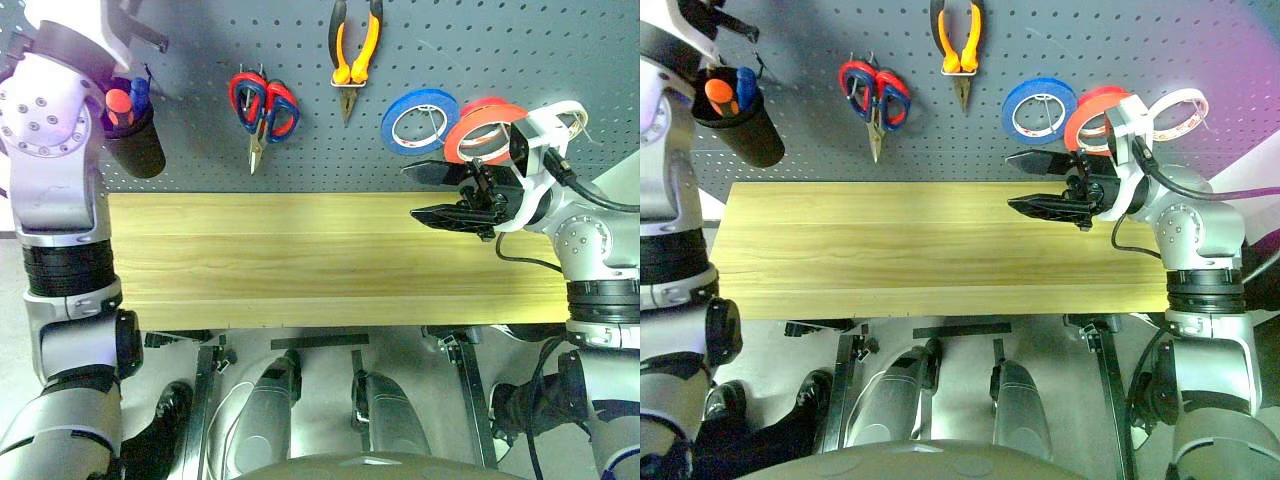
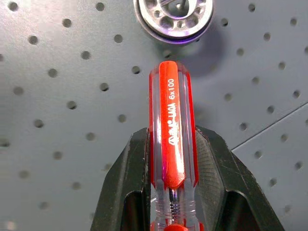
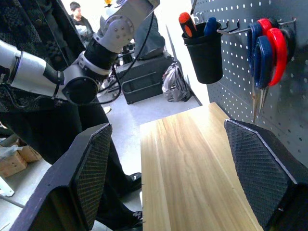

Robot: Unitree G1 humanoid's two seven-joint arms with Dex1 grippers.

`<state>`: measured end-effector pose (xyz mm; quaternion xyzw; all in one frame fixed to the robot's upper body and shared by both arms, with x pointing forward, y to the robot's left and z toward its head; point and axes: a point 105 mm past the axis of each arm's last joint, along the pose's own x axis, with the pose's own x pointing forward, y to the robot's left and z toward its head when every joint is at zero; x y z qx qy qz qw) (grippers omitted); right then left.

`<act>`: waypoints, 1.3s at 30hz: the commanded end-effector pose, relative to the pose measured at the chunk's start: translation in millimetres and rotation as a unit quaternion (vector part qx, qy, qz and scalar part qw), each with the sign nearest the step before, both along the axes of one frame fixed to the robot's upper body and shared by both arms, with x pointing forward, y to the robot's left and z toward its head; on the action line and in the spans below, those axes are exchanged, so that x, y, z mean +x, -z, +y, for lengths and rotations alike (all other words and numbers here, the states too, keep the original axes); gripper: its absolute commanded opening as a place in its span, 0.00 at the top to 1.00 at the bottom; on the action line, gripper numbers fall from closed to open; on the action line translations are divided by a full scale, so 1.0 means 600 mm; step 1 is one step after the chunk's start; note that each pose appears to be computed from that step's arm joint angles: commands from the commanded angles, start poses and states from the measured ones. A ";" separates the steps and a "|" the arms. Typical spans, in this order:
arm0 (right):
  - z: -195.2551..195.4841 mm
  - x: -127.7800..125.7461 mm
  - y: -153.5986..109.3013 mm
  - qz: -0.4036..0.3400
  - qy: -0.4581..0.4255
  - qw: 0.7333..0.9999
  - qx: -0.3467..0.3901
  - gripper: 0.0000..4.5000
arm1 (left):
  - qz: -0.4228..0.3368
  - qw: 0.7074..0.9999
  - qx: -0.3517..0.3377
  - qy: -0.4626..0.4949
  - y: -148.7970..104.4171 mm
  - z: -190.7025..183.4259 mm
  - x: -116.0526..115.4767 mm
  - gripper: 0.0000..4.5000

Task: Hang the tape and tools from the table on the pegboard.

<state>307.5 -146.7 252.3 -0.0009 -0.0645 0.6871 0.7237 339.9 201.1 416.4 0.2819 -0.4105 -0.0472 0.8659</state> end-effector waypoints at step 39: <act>-0.010 -0.054 -0.097 -0.037 -0.059 0.992 0.103 0.13 | 0.009 0.999 0.017 -0.046 0.090 0.103 0.013 0.80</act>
